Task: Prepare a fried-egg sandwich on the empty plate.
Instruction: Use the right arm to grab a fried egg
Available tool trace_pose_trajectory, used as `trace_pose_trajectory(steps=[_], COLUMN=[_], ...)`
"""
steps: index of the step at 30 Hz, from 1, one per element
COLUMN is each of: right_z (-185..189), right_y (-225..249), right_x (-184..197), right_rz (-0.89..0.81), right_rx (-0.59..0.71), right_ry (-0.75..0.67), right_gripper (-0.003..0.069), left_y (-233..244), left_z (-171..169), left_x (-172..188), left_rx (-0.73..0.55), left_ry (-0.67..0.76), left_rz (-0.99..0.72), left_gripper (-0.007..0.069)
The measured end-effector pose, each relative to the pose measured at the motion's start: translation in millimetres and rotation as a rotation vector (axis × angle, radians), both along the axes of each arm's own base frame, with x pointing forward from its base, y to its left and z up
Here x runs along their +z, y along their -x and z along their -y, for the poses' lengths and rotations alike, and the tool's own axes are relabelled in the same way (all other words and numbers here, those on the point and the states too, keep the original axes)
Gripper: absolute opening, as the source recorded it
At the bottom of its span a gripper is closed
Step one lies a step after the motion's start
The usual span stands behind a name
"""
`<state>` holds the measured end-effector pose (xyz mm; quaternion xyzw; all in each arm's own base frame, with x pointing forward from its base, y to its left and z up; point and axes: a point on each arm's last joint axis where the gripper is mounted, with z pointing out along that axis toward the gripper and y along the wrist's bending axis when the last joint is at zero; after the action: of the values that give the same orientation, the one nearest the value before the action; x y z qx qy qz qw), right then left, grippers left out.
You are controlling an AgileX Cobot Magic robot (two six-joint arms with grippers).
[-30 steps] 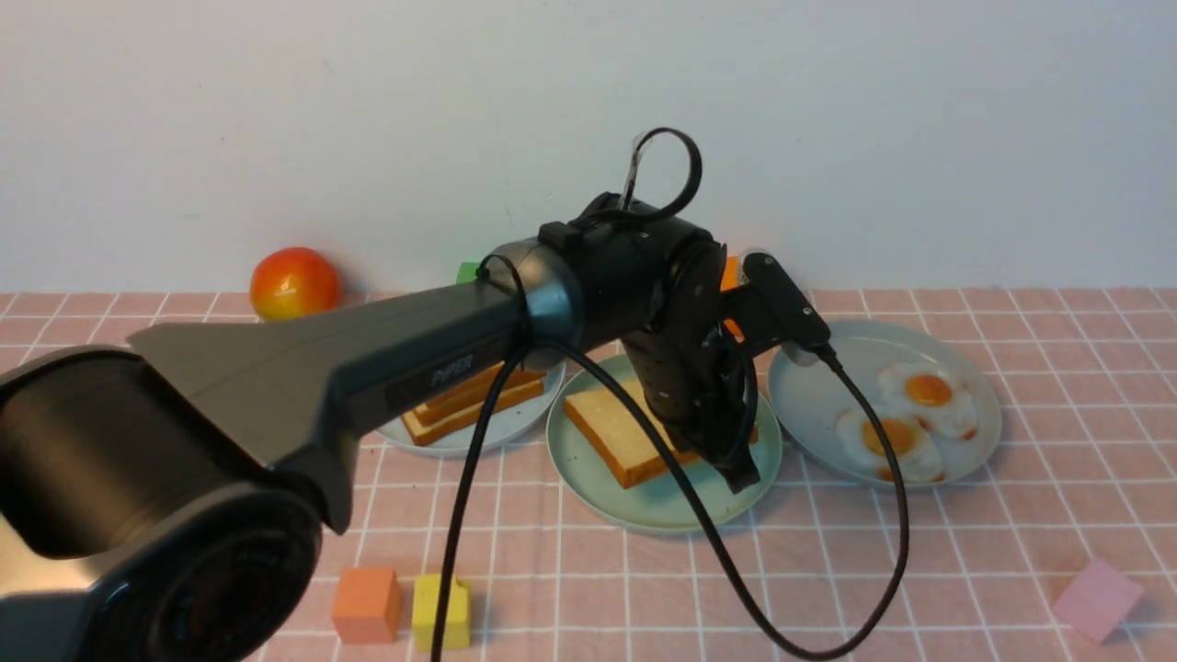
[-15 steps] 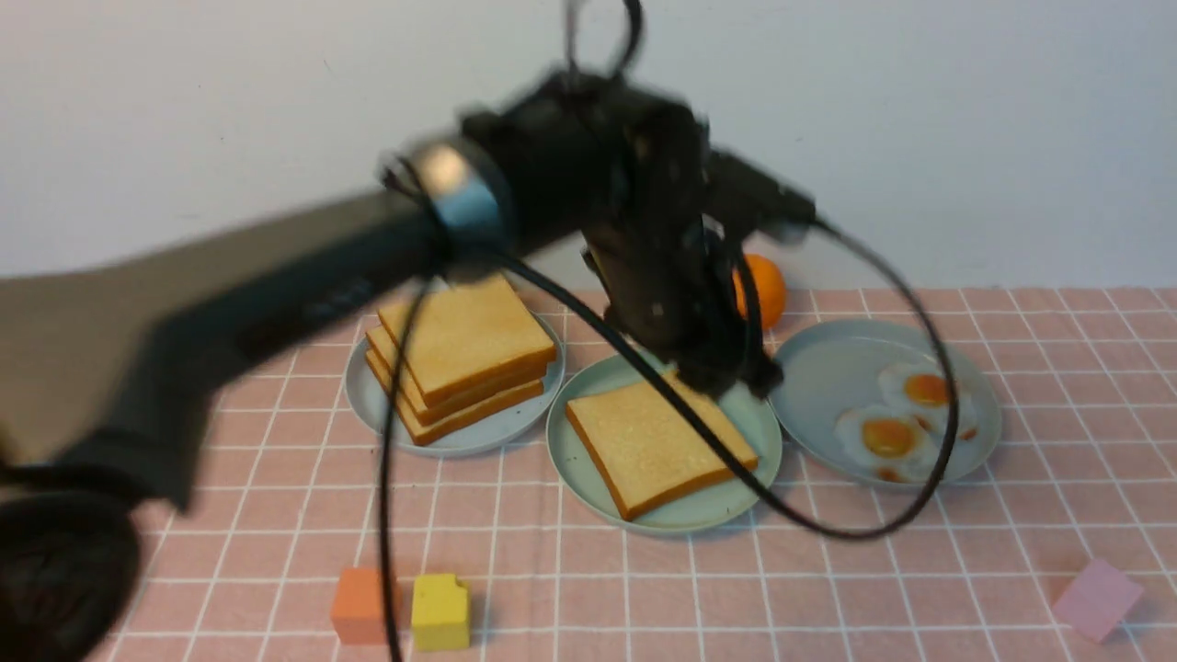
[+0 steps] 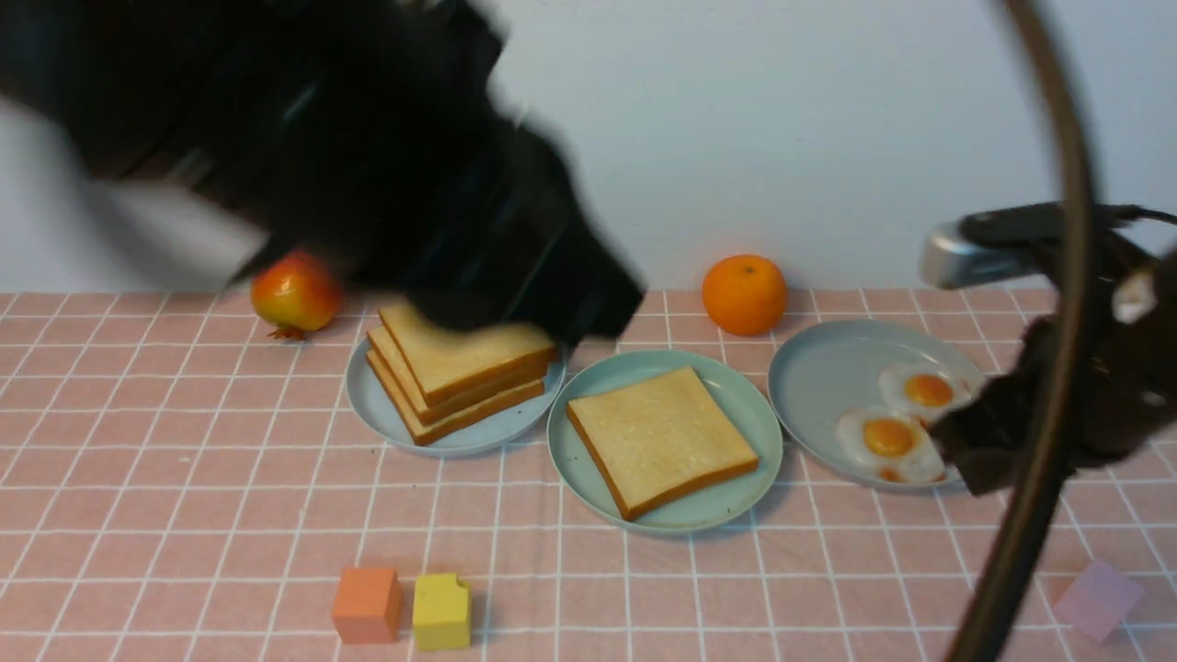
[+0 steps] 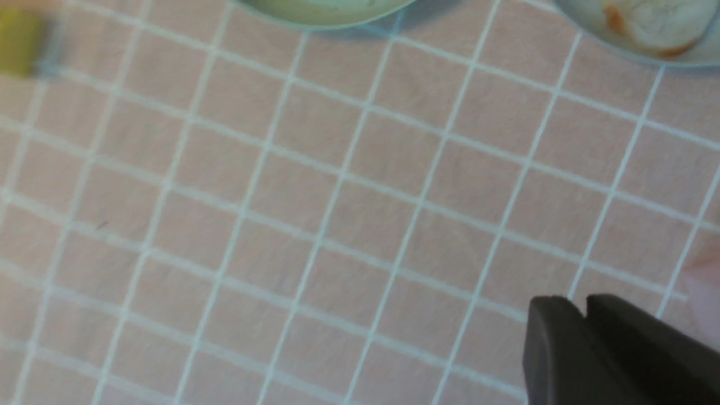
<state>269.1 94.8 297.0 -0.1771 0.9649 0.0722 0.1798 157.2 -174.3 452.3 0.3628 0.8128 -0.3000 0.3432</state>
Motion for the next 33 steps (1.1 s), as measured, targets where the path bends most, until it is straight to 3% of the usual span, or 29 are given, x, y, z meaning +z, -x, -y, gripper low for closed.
trace_pose_trajectory(steps=[7, 11, 17, 33], right_z=[-5, 10, 18, 17], right_y=[-87, -123, -163, -183], right_x=[-50, -69, -101, -126], right_rz=[-0.095, -0.124, -0.147, -0.168], right_rx=[-0.044, -0.108, -0.172, -0.206], right_ry=[0.131, 0.122, 0.088, 0.110], right_gripper=[0.0236, 0.0296, 0.0316, 0.0386], left_y=[68, 77, 74, 64], left_z=[-52, -62, -60, -50], left_x=[-38, -40, -41, -52], left_rx=[-0.016, 0.010, 0.019, -0.003], left_ry=[0.183, 0.236, 0.247, 0.182], left_rz=[0.121, 0.170, 0.168, 0.099], left_gripper=[0.0012, 0.0012, 0.0012, 0.0012])
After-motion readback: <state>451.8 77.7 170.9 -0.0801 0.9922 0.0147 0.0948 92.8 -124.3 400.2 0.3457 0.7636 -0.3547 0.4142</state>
